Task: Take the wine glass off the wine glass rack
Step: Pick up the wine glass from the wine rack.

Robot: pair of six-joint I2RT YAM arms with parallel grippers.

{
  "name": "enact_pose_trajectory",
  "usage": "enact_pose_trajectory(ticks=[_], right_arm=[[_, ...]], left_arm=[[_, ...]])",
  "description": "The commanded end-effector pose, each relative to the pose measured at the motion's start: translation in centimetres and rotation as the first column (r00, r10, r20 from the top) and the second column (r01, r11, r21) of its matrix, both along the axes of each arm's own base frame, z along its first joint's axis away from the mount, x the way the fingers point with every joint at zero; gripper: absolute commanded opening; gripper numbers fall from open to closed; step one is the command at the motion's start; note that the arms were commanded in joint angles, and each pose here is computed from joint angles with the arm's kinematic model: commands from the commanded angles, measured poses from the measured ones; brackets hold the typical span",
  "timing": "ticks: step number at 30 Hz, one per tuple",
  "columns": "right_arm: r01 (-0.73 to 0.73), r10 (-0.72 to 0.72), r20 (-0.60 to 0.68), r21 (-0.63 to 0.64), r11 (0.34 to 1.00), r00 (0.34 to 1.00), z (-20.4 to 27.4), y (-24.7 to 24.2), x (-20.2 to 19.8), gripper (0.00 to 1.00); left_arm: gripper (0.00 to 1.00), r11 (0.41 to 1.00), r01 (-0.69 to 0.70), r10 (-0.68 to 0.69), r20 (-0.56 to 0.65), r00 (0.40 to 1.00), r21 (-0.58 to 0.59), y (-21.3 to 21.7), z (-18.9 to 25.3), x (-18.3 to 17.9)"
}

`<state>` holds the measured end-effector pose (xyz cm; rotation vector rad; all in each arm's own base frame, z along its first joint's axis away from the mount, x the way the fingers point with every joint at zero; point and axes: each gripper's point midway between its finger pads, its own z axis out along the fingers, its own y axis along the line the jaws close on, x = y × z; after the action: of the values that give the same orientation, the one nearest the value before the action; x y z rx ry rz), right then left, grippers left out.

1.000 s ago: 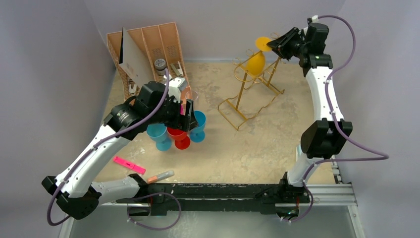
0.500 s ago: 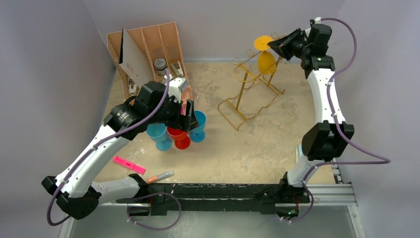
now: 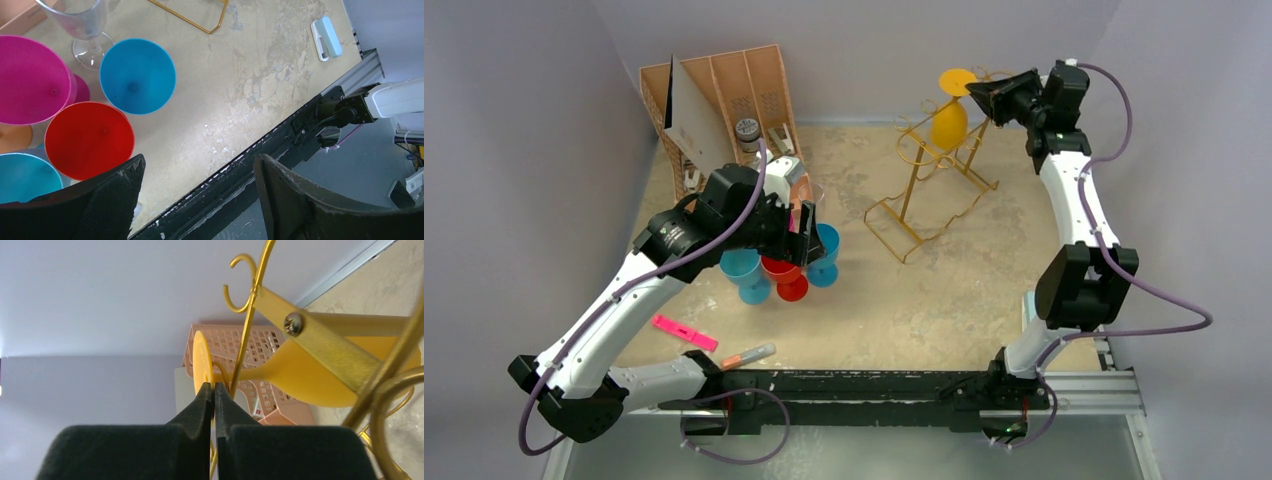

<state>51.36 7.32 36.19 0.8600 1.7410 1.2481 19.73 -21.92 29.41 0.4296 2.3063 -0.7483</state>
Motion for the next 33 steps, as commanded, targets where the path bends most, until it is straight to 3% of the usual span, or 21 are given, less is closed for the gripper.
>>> enact_pose_trajectory(ticks=[1, 13, 33], right_arm=[[0.063, -0.065, 0.044, 0.059, 0.996, 0.997, 2.5, -0.9, 0.1, 0.0], [0.08, -0.09, 0.072, 0.131, 0.988, 0.993, 4.1, -1.1, 0.5, 0.0], [0.036, -0.037, 0.077, 0.025, 0.999, 0.996, 4.6, -0.5, -0.6, 0.0]], left_arm=[[0.78, 0.999, 0.011, -0.008, 0.056, 0.998, -0.041, -0.1, 1.7, 0.1], [0.78, 0.998, 0.014, -0.011, 0.053, 0.999, -0.053, -0.2, 1.8, -0.1], [0.78, 0.998, 0.013, -0.009, 0.051, 0.999, -0.065, -0.6, 1.8, 0.2]])
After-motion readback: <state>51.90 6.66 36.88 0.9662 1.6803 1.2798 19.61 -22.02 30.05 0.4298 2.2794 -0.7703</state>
